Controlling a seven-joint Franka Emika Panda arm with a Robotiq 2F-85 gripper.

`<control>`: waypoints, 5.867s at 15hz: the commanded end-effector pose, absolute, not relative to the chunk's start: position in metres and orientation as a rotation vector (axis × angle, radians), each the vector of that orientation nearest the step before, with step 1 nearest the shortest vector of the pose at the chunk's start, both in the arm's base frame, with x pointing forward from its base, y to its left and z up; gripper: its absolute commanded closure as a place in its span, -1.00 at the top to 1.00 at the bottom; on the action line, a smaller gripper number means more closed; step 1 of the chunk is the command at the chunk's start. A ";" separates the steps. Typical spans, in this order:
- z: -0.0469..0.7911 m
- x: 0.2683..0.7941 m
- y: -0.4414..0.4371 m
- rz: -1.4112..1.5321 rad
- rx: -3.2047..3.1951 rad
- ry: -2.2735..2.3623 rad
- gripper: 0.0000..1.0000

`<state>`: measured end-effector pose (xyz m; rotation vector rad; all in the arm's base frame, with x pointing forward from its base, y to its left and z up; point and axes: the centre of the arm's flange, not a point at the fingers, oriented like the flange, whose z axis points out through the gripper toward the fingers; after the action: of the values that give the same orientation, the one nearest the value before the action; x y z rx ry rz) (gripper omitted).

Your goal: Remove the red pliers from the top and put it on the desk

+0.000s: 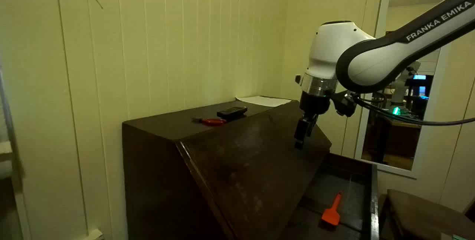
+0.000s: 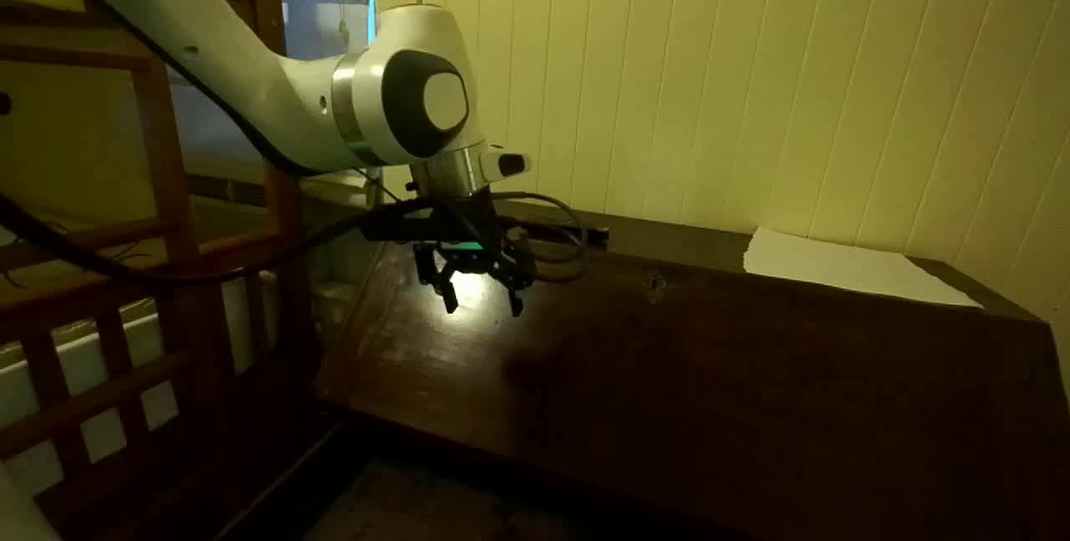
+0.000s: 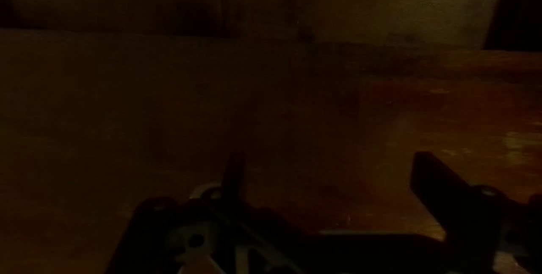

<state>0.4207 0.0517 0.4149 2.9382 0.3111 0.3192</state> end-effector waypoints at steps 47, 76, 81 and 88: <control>0.450 0.649 0.184 0.712 2.934 0.682 1.00; 0.490 0.471 0.088 0.648 3.438 0.005 -0.44; 0.466 0.397 0.040 0.629 3.324 -0.430 -0.44; 0.413 0.293 -0.035 0.514 3.087 -0.985 -0.44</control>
<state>0.3617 -0.0103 0.4282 3.2127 -0.7935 0.5072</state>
